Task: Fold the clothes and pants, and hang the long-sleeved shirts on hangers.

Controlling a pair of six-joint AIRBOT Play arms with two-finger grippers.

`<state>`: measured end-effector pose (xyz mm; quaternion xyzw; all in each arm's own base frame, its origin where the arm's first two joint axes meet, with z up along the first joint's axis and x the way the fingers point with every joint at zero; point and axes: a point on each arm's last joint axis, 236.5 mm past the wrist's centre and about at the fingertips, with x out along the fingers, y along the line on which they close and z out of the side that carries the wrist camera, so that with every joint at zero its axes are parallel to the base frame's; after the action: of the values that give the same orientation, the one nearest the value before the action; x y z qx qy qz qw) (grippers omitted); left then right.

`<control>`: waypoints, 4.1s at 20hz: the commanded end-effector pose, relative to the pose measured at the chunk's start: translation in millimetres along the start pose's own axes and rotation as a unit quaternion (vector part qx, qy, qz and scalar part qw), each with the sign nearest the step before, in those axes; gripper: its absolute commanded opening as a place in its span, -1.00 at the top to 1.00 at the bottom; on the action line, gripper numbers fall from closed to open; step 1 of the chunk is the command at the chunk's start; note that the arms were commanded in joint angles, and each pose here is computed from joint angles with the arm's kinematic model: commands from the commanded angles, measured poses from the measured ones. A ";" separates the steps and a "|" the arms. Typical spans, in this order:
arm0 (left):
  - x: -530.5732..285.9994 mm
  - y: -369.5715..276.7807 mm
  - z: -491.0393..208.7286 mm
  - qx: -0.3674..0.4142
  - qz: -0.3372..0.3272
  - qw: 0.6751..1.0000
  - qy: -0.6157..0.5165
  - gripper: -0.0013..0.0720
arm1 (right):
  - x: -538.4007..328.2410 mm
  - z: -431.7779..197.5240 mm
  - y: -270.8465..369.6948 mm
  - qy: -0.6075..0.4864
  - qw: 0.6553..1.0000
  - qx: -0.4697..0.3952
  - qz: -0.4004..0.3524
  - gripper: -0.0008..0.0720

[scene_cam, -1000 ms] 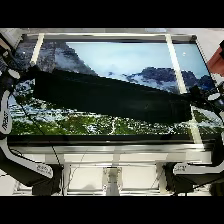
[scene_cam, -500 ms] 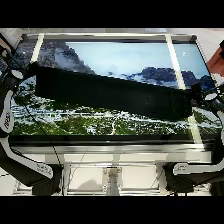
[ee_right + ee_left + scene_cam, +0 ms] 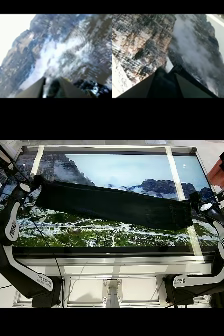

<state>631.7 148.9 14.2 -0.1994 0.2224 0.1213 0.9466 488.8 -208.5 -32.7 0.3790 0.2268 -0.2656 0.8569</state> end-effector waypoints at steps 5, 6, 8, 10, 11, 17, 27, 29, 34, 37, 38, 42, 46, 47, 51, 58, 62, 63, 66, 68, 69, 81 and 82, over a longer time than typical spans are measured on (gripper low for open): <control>-18.9 -7.4 23.5 0.050 -0.035 0.995 0.073 0.15 | -19.4 12.7 48.3 0.089 0.988 -0.122 0.025 0.03; -24.3 0.1 20.9 0.048 -0.035 0.994 0.095 0.15 | -25.9 9.1 54.5 0.113 0.982 -0.146 0.030 0.03; -35.3 23.3 6.7 0.035 -0.030 0.988 0.146 -0.17 | -38.0 -3.1 59.4 0.162 0.970 -0.179 0.035 0.03; -44.4 49.5 -15.8 0.017 -0.023 0.979 0.200 -0.30 | -48.4 -20.8 56.6 0.209 0.957 -0.198 0.036 0.03; -48.0 61.4 -29.7 0.006 -0.022 0.973 0.229 -0.36 | -53.8 -31.4 52.9 0.235 0.950 -0.204 0.035 0.03; -40.5 46.2 -64.4 -0.104 -0.148 0.945 0.273 -0.52 | -74.5 -63.6 41.9 0.315 0.925 -0.211 0.030 0.03; -22.8 55.3 -92.2 -0.076 -0.108 0.940 0.315 -0.58 | -72.0 -60.5 43.8 0.306 0.926 -0.216 0.034 0.03; -23.0 66.4 -104.4 -0.046 -0.074 0.939 0.334 -0.58 | -71.7 -60.1 43.9 0.305 0.926 -0.220 0.035 0.03; -16.4 65.9 -102.2 -0.049 -0.059 0.943 0.323 -0.58 | -71.8 -60.2 43.9 0.305 0.925 -0.224 0.037 0.03; -14.9 59.5 -107.5 -0.040 -0.059 0.942 0.328 -0.58 | -71.7 -60.0 44.0 0.305 0.925 -0.225 0.037 0.04; -13.8 55.1 -110.9 -0.037 -0.062 0.941 0.331 -0.57 | -71.5 -59.8 44.0 0.304 0.925 -0.225 0.037 0.04; -9.9 30.2 -138.2 -0.024 -0.078 0.929 0.361 -0.53 | -71.4 -59.7 44.2 0.304 0.925 -0.224 0.037 0.04; -17.3 9.8 -148.3 -0.017 -0.096 0.918 0.384 0.66 | -71.5 -59.8 44.1 0.304 0.925 -0.224 0.037 0.04; -22.3 6.8 -147.3 -0.014 -0.101 0.914 0.392 0.84 | -71.6 -59.9 44.1 0.304 0.925 -0.224 0.037 0.04; -52.4 -2.5 -131.3 -0.003 -0.124 0.894 0.431 0.90 | -74.0 -63.3 44.4 0.312 0.923 -0.221 0.039 0.04; -137.7 65.6 -56.3 0.060 0.027 0.899 0.434 0.91 | -93.8 -93.0 47.3 0.374 0.896 -0.234 0.049 0.04; -173.7 62.3 -22.4 0.053 0.048 0.910 0.409 0.91 | -105.0 -121.5 65.2 0.403 0.874 -0.265 0.065 0.04; -180.6 59.1 -19.7 0.054 0.047 0.909 0.410 0.90 | -107.0 -128.7 71.4 0.406 0.869 -0.273 0.070 0.04; -188.2 38.1 -20.5 0.071 0.035 0.907 0.414 0.91 | -113.0 -148.4 87.5 0.416 0.856 -0.295 0.083 0.04; -185.9 11.0 -28.0 0.095 0.017 0.903 0.419 0.91 | -116.9 -159.3 95.6 0.421 0.849 -0.307 0.090 0.04; -184.6 -4.8 -33.5 0.109 0.007 0.900 0.423 0.91 | -118.4 -163.3 98.4 0.423 0.846 -0.311 0.093 0.04; -219.0 -267.8 -134.7 0.269 -0.214 0.847 0.406 0.90 | -125.3 -171.5 97.5 0.436 0.828 -0.337 0.101 0.04; -225.6 -293.4 -137.9 0.257 -0.250 0.846 0.395 0.90 | -126.6 -172.3 96.7 0.440 0.826 -0.337 0.101 0.04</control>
<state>477.6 -130.3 84.2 -0.0083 0.5867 -0.1938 0.7862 424.4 13.9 -11.3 0.1673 0.6108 0.1048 0.7668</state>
